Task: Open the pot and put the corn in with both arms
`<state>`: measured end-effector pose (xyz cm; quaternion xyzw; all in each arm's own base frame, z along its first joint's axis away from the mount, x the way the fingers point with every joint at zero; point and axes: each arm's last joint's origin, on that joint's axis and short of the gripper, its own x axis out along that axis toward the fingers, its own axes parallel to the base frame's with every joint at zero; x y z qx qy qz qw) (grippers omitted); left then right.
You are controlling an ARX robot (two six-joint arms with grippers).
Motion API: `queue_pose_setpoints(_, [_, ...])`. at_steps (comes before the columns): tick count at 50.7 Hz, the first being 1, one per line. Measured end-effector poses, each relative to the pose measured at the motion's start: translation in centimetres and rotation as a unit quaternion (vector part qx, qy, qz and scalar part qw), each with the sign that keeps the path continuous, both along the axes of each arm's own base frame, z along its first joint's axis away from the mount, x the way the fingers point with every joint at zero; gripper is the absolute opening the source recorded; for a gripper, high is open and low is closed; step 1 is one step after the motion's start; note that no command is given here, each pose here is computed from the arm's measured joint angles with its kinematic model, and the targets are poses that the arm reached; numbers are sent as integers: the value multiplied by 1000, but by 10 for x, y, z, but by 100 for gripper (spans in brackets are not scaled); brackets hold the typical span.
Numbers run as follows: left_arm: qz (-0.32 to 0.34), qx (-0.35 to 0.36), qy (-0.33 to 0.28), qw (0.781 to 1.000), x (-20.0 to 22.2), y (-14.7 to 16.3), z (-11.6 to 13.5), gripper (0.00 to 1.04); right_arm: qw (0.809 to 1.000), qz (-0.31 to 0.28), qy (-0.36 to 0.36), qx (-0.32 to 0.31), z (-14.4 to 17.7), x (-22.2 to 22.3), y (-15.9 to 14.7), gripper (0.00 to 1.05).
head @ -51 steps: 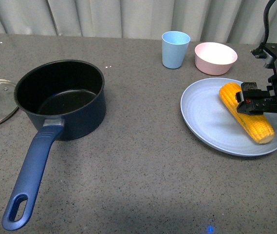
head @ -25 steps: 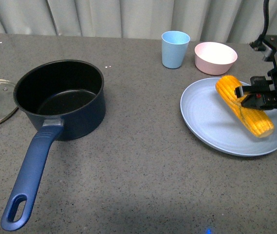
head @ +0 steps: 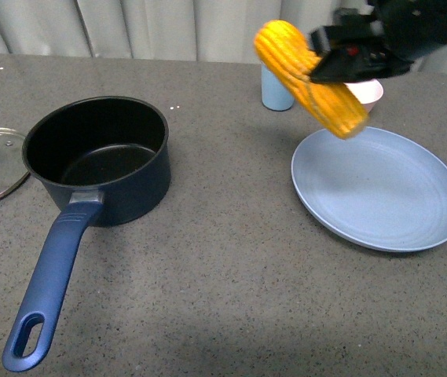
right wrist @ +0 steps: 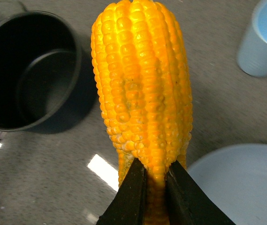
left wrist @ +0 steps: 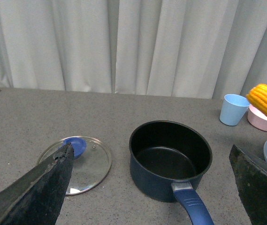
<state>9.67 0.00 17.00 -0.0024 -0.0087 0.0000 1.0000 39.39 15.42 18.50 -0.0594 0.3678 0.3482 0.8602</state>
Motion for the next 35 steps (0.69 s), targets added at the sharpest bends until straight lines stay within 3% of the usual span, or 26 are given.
queue_pose_setpoints(17, [0,0,0,1000,0,0,0,98,996,85,10,8,4,7,95,6])
queue_pose_setpoints(35, [0,0,0,1000,0,0,0,98,992,118,34,9,-17,15,148,6])
